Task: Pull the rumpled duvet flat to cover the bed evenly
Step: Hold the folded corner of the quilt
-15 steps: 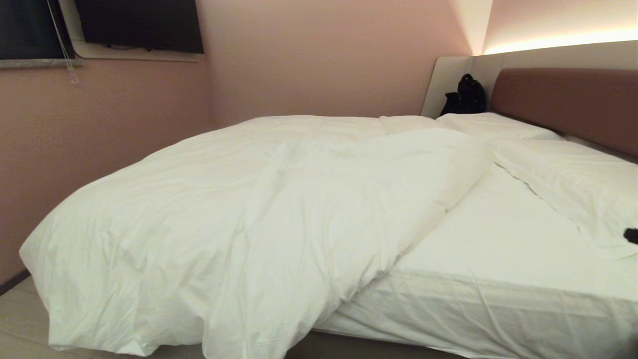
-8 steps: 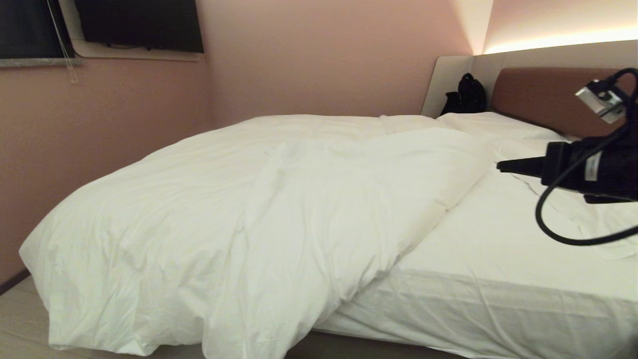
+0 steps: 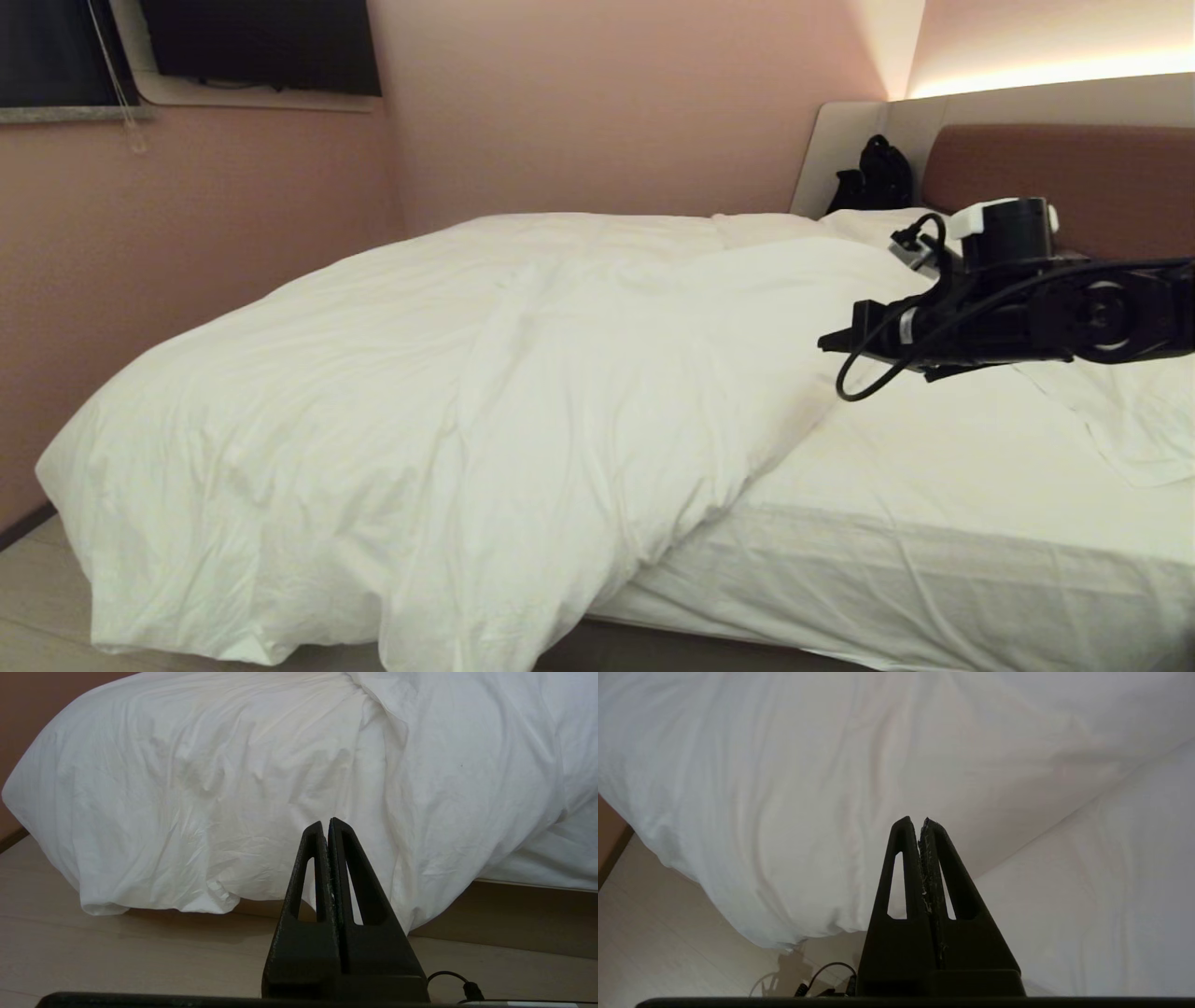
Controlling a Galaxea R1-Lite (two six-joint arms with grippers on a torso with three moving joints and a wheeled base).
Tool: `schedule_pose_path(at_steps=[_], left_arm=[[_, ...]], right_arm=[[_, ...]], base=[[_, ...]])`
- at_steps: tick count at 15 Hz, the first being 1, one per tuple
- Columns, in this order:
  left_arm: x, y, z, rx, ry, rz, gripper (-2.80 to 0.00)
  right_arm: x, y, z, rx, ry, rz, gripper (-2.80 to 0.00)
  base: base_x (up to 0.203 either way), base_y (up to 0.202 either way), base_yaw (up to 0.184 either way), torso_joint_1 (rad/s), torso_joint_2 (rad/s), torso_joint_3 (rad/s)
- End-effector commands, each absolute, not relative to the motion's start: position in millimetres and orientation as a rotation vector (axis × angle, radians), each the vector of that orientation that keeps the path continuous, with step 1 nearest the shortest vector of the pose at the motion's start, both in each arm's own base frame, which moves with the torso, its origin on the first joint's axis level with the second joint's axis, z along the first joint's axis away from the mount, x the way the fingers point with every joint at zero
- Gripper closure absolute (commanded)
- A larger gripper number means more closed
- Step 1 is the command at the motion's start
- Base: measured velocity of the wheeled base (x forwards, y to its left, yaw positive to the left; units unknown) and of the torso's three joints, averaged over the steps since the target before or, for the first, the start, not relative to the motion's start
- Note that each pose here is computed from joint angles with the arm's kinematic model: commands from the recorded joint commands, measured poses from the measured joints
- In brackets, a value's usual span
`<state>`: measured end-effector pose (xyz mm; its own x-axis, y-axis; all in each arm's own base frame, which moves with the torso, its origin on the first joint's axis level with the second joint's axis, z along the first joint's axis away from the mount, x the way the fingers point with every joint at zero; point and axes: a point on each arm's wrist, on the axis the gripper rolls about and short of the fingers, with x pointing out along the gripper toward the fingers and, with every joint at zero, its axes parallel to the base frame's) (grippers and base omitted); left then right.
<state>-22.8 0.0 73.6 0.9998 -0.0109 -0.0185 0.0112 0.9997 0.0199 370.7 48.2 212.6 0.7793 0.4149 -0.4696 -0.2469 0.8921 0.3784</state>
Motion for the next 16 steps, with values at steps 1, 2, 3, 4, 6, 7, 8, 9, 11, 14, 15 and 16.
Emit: schedule_pose_path(at_steps=[1,2,3,4,6,7,8,9,11,14,15,16], left_arm=[[-22.8,0.0,73.6,0.020,0.018,-0.011,0.00],[-22.8,-0.1,73.6,0.020,0.018,-0.009,0.00],[-22.8,0.0,73.6,0.020,0.018,-0.011,0.00],[-22.8,0.0,73.6,0.020,0.018,-0.011,0.00],[-22.8,0.0,73.6,0.020,0.018,-0.011,0.00],[-22.8,0.0,73.6,0.020,0.018,-0.011,0.00],[-22.8,0.0,73.6,0.020,0.018,-0.011,0.00],[-22.8,0.0,73.6,0.020,0.018,-0.011,0.00],[-22.8,0.0,73.6,0.020,0.018,-0.011,0.00],[-22.8,0.0,73.6,0.020,0.018,-0.011,0.00],[-22.8,0.0,73.6,0.020,0.018,-0.011,0.00],[-22.8,0.0,73.6,0.020,0.018,-0.011,0.00]], right_arm=[[390.6,53.8,182.5,0.320,0.649,0.363,0.00],[392.8,58.5,178.7,0.319,0.659,0.372,0.00],[393.4,60.7,176.9,0.318,0.663,0.376,0.00],[396.4,70.2,167.3,0.310,0.688,0.392,0.00],[396.9,74.5,164.7,0.305,0.695,0.400,0.00],[396.2,82.5,163.6,0.292,0.697,0.419,0.00],[396.3,92.5,164.1,0.277,0.687,0.444,-2.80],[398.4,99.3,167.2,0.271,0.670,0.461,-2.80],[400.1,109.0,168.7,0.254,0.659,0.487,-2.80],[396.1,132.1,161.6,0.130,0.650,0.572,-2.80],[393.4,145.1,154.8,0.052,0.648,0.619,-2.80],[392.9,150.2,149.3,0.002,0.648,0.631,-2.80]], base=[[0.000,0.000,0.000,0.000,0.00,0.000],[0.000,0.000,0.000,0.000,0.00,0.000],[0.000,0.000,0.000,0.000,0.00,0.000],[0.000,0.000,0.000,0.000,0.00,0.000],[0.000,0.000,0.000,0.000,0.00,0.000],[0.000,0.000,0.000,0.000,0.00,0.000],[0.000,0.000,0.000,0.000,0.00,0.000],[0.000,0.000,0.000,0.000,0.00,0.000],[0.000,0.000,0.000,0.000,0.00,0.000],[0.000,0.000,0.000,0.000,0.00,0.000],[0.000,0.000,0.000,0.000,0.00,0.000],[0.000,0.000,0.000,0.000,0.00,0.000]])
